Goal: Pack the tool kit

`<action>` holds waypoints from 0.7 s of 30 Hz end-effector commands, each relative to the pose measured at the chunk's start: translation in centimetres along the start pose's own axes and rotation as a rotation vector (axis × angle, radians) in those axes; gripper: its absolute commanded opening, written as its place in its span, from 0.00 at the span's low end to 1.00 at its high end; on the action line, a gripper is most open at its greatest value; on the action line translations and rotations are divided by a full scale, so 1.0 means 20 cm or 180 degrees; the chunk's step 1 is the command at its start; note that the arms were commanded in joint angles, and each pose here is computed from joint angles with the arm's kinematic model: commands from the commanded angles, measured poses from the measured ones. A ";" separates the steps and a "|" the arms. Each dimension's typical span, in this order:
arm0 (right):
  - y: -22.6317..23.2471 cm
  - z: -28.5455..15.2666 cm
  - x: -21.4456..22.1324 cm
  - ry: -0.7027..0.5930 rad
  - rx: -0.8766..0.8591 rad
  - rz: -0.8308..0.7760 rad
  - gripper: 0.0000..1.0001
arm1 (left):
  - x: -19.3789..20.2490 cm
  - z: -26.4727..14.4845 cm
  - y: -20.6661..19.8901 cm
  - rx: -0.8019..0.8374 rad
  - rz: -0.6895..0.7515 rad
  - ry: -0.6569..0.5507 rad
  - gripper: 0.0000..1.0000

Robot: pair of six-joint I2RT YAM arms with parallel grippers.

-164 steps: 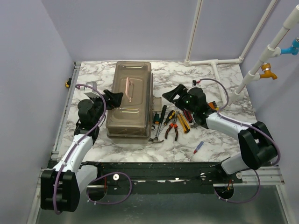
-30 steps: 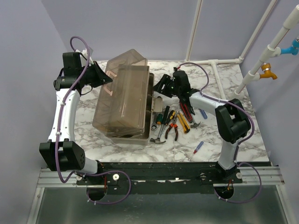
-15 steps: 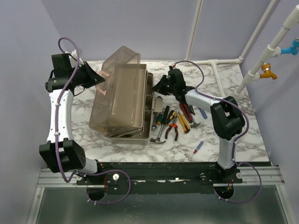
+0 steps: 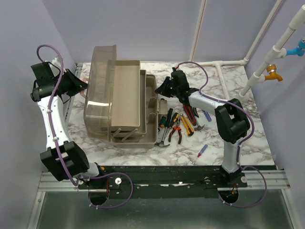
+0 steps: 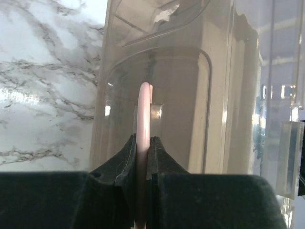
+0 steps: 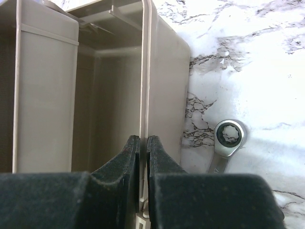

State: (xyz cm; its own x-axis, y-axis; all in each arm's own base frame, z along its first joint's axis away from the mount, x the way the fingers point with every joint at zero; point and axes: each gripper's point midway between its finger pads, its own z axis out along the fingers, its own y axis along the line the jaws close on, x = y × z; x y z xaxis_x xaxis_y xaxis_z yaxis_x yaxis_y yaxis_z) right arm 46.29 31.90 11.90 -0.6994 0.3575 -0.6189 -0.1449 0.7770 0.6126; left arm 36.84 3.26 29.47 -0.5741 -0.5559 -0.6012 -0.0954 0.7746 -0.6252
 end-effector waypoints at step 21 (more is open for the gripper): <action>-0.16 -0.06 0.01 0.0069 0.0169 0.0028 0.02 | -0.31 -0.41 0.34 -0.0834 -0.0271 -0.1507 0.98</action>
State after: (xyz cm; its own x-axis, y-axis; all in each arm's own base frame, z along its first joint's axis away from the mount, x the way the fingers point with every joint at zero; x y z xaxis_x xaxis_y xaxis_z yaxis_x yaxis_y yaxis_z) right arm 46.06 30.95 12.12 -0.6972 0.3679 -0.6152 -0.1495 0.7648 0.6267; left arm 35.14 13.86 28.25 -0.3101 -0.6729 -0.6716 -0.3776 0.7355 -0.5626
